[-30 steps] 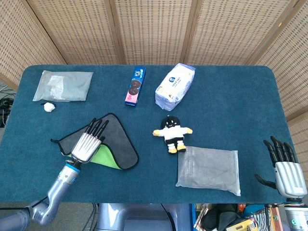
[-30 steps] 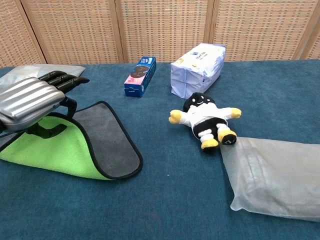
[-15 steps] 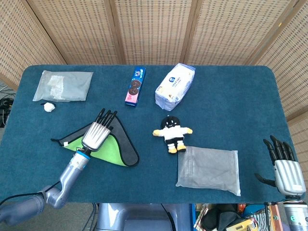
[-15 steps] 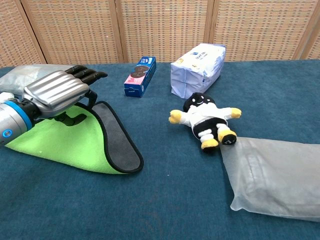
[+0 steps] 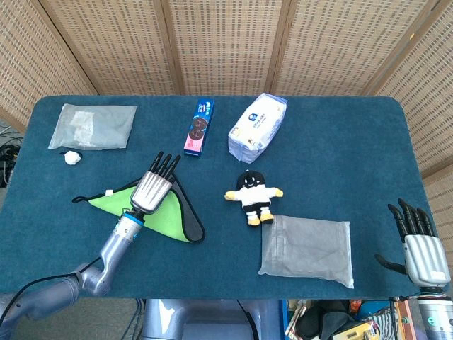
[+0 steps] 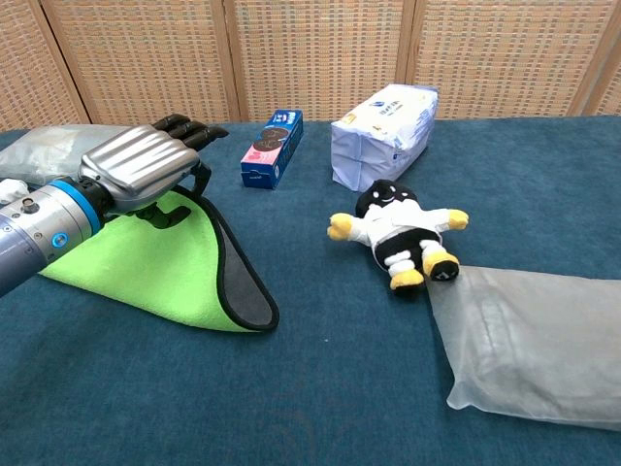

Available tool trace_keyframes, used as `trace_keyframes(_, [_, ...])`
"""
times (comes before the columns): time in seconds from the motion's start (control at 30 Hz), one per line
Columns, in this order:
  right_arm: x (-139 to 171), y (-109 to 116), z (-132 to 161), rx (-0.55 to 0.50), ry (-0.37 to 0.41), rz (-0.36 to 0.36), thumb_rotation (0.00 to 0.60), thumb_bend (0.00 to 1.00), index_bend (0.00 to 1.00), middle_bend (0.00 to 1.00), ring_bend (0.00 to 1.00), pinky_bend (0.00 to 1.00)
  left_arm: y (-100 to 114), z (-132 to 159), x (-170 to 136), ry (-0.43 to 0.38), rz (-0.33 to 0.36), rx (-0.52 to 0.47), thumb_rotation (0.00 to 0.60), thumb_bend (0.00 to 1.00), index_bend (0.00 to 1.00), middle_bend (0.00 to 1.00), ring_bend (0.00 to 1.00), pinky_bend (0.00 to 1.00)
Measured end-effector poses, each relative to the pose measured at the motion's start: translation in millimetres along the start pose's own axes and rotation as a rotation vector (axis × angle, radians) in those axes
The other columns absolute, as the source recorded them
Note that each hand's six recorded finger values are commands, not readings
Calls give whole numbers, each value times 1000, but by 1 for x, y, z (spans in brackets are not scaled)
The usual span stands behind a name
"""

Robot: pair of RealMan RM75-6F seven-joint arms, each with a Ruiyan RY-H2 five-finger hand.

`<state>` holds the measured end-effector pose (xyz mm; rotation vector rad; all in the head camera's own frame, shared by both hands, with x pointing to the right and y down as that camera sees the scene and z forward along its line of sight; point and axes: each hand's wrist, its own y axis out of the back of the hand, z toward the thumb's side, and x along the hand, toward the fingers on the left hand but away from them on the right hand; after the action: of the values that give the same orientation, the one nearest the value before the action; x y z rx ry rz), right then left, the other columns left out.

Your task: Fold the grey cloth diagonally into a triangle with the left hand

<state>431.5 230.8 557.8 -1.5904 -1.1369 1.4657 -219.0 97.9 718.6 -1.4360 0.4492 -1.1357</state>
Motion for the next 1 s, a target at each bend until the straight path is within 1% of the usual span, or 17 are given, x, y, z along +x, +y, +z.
trace_keyframes(0.37, [1,-1,3,3,9,4,600,0,0,0,0,0,-9,-4,7,31,-43,15,600,425,671,0,0,0])
trace_keyframes(0.7, [0,-2,3,4,7,5,600,0,0,0,0,0,-12,-5,15,59,-59,13,600,425,671,0,0,0])
trace_keyframes(1.0, [0,-2,3,5,9,6,600,0,0,0,0,0,-16,-10,20,78,-80,32,600,425,671,0,0,0])
